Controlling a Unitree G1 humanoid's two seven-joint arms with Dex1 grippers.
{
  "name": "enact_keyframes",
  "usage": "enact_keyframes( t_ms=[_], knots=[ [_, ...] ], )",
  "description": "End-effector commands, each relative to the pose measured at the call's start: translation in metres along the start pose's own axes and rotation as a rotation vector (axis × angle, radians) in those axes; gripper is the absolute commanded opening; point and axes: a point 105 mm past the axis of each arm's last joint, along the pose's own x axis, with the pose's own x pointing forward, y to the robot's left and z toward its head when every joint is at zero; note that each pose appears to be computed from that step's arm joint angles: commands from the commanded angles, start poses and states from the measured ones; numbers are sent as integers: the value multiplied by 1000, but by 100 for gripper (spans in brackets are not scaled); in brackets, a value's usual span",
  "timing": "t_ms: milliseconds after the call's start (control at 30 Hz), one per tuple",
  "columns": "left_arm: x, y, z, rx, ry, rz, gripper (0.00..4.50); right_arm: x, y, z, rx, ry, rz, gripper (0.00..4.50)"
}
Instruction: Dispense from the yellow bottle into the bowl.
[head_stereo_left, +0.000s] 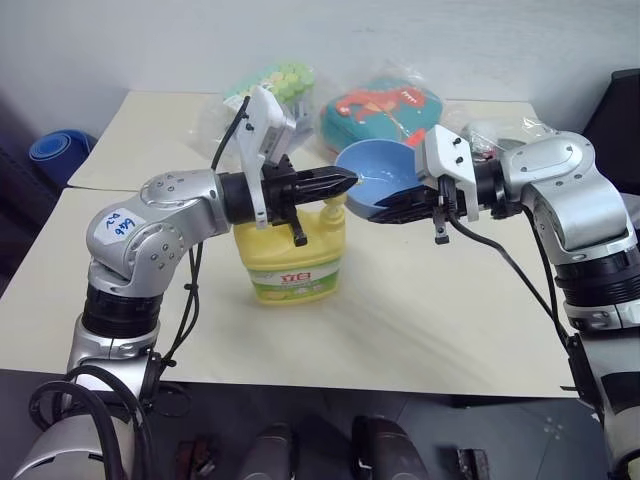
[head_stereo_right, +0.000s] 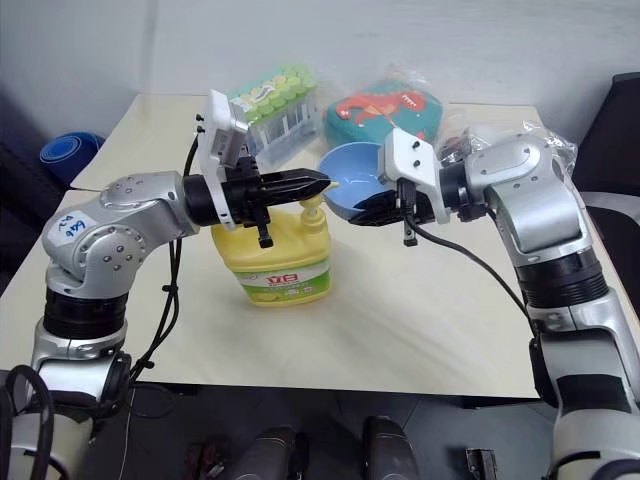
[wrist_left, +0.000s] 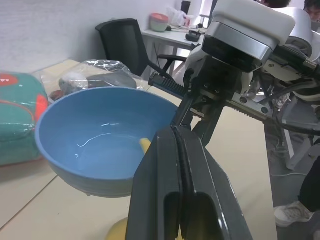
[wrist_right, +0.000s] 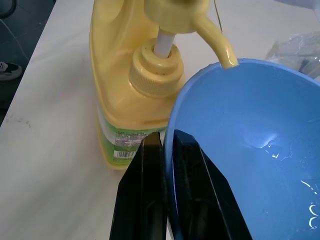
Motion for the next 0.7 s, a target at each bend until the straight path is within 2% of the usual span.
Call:
enact_keyframes(
  t_ms=[33,267,467,700],
  knots=[
    [0,8,-14,-30,79,54,3,-4,-1,14,-45,-33,-22,0],
    [-3,6,-40,-95,208,44,3,-2,1,11,-34,-45,-32,0],
    [-2,5,-53,-160,241,51,3,-1,1,12,-33,-59,-43,0],
    [-7,-1,-88,-247,321,44,3,1,3,10,-21,-64,-45,0]
  ],
)
